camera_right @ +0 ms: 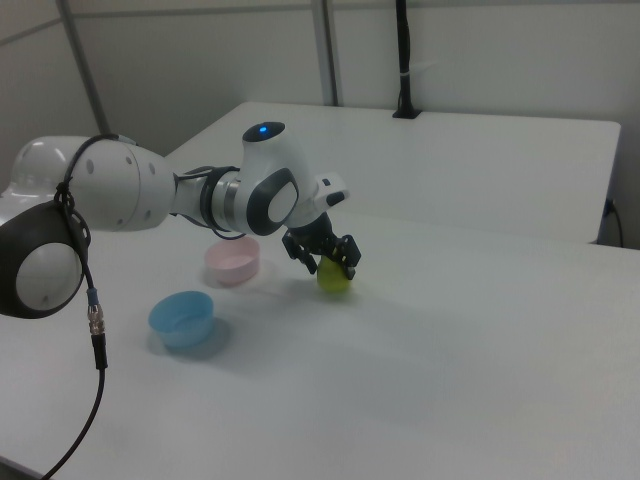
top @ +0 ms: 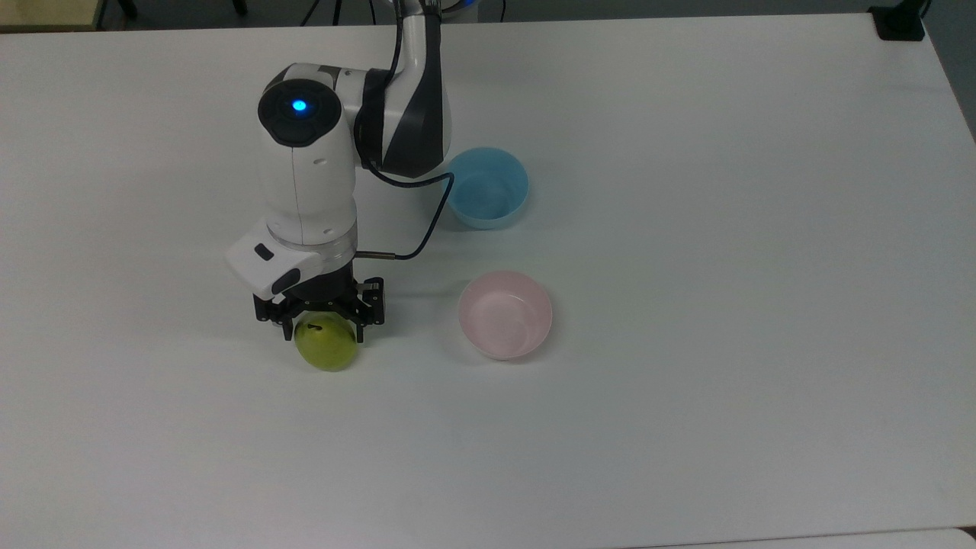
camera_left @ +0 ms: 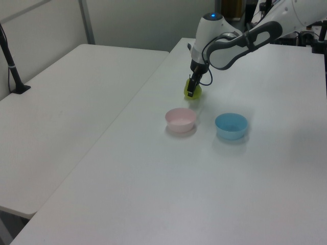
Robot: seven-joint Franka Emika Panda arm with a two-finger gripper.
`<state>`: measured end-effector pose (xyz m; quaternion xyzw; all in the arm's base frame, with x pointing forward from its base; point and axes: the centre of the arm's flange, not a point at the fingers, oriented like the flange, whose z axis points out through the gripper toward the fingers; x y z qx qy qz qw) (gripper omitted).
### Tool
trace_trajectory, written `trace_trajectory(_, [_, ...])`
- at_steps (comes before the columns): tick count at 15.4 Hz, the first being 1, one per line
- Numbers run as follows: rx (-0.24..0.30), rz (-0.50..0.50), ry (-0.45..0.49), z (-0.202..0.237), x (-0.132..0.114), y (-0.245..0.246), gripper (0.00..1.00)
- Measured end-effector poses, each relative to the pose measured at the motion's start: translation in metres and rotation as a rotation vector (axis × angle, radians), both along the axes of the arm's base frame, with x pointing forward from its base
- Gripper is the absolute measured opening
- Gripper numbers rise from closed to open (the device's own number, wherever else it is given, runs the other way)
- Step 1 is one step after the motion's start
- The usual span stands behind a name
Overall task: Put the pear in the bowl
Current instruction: 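Lower the gripper around the green pear and close on it, then lift the pear and carry it over the pink bowl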
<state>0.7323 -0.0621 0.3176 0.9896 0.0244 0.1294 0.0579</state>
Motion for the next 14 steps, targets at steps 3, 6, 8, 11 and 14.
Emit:
trace_trajectory(3, [-0.001, 0.001, -0.001, 0.000, 0.001, 0.000, 0.81])
trace_trajectory(6, [-0.001, 0.001, -0.001, -0.001, 0.001, 0.000, 0.79])
trace_trajectory(8, [-0.002, 0.002, -0.008, 0.003, 0.002, 0.001, 0.79])
trace_trajectory(11, [-0.003, 0.002, -0.043, 0.028, 0.003, 0.001, 0.79])
trace_trajectory(14, [0.003, -0.003, -0.052, 0.069, -0.006, 0.007, 0.79])
